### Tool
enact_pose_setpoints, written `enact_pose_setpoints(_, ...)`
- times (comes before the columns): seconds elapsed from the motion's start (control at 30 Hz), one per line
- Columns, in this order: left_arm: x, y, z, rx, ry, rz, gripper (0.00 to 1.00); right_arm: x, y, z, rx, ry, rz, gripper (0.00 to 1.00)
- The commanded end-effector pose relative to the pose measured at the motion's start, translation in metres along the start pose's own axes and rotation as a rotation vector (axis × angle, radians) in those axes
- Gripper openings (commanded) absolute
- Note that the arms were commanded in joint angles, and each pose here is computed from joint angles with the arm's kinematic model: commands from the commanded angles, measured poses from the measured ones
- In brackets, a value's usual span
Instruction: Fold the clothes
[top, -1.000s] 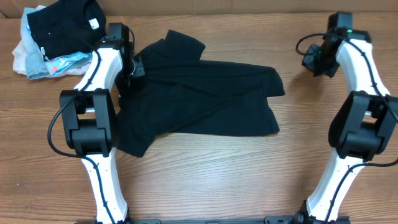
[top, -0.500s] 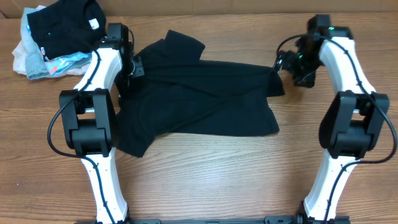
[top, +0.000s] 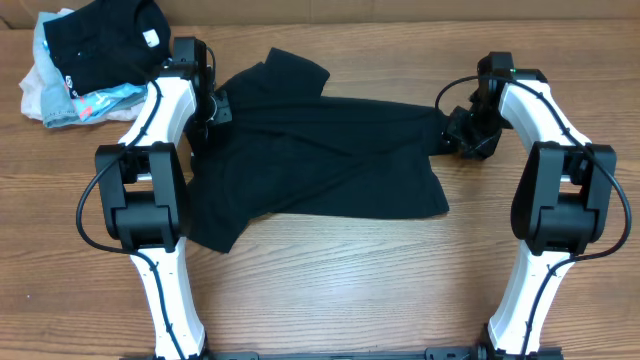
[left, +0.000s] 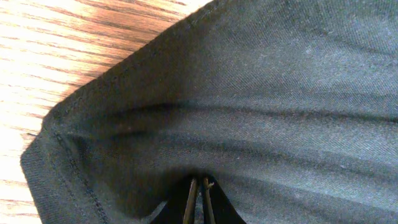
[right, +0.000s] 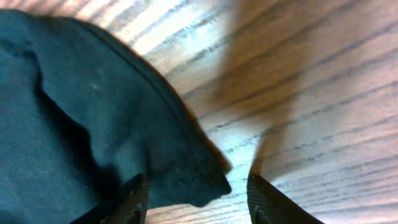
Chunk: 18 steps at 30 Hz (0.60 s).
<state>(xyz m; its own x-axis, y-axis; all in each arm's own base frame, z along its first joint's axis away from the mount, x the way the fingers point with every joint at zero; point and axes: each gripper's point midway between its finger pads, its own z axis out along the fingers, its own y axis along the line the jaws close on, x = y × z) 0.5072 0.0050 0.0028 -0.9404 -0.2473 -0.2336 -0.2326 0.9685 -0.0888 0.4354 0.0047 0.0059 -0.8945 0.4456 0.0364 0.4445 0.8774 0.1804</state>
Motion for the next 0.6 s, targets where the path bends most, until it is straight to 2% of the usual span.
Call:
enact_pose_setpoints(0.0, 0.034, 0.028, 0.039, -0.074, 0.123, -0.014, 0.11, 0.000, -0.001, 0.003, -0.010, -0.002, 0.011, 0.56)
enact_pose_setpoints(0.07, 0.034, 0.028, 0.039, -0.074, 0.123, -0.014, 0.11, 0.000, -0.002, 0.005, -0.010, -0.004, 0.010, 0.55)
enact_pose_setpoints(0.1, 0.034, 0.028, 0.039, -0.074, 0.123, -0.014, 0.11, 0.000, -0.002, 0.007, -0.010, -0.004, 0.010, 0.48)
enact_pose_setpoints(0.23, 0.034, 0.028, 0.039, -0.074, 0.123, -0.014, 0.11, 0.001, -0.009, 0.015, 0.012, -0.013, 0.041, 0.04)
enact_pose_setpoints(0.4, 0.035, 0.029, 0.039, -0.075, 0.127, -0.013, 0.11, -0.021, -0.013, 0.007, 0.035, -0.100, 0.058, 0.04)
enact_pose_setpoints(0.57, 0.035, 0.029, 0.039, -0.075, 0.126, -0.014, 0.11, -0.079, 0.001, -0.046, -0.025, -0.286, 0.002, 0.04)
